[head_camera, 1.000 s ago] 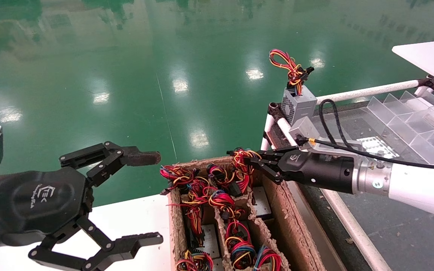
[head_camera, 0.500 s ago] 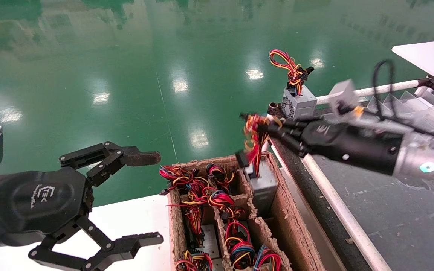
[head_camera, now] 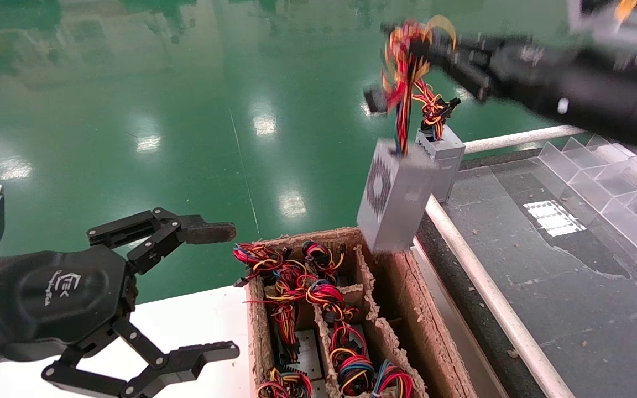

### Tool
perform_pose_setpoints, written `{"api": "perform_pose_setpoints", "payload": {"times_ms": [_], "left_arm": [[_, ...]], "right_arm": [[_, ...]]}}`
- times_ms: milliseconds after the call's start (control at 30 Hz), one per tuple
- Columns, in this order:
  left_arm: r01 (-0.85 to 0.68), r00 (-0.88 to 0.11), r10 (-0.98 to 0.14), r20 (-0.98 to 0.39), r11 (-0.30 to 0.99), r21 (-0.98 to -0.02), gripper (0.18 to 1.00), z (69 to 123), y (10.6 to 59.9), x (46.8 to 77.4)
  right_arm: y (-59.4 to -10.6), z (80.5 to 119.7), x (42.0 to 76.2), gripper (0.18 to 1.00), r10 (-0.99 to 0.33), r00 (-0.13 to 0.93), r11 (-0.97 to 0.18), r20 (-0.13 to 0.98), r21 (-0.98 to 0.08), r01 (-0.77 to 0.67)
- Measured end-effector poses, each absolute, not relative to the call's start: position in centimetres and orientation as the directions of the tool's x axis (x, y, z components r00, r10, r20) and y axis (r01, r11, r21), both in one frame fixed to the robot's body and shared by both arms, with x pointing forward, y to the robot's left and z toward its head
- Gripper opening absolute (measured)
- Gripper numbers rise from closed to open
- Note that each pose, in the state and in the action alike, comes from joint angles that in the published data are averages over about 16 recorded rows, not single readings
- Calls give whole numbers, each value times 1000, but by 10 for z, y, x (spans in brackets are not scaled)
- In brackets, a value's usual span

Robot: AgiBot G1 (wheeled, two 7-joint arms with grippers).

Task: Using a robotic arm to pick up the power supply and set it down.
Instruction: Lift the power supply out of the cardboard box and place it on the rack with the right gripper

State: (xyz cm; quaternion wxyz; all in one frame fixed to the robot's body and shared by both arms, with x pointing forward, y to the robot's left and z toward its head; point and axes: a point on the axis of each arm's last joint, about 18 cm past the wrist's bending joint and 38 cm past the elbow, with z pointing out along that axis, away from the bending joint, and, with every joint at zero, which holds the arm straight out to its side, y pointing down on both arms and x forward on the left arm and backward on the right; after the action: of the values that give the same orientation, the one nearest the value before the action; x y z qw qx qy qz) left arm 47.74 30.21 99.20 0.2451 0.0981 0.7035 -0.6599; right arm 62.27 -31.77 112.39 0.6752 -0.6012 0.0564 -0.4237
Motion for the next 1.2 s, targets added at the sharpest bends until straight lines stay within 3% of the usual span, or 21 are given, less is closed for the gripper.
{"api": "perform_pose_setpoints", "payload": {"times_ms": [367, 700, 933, 1200], "left_arm": [[461, -861, -185, -474, 110, -880, 1001, 992, 302, 477], [461, -861, -185, -474, 110, -880, 1001, 992, 302, 477], [461, -861, -185, -474, 110, -880, 1001, 992, 302, 477], [461, -861, -185, -474, 110, -880, 1001, 992, 302, 477]], "right_arm": [[-323, 1199, 630, 235, -710, 511, -99, 484, -788, 607], [-360, 1240, 631, 235, -805, 344, -162, 484, -736, 657], [-404, 1241, 634, 235, -867, 236, -201, 438, -742, 639], [-451, 1212, 643, 235, -910, 144, -249, 389, -789, 562]]}}
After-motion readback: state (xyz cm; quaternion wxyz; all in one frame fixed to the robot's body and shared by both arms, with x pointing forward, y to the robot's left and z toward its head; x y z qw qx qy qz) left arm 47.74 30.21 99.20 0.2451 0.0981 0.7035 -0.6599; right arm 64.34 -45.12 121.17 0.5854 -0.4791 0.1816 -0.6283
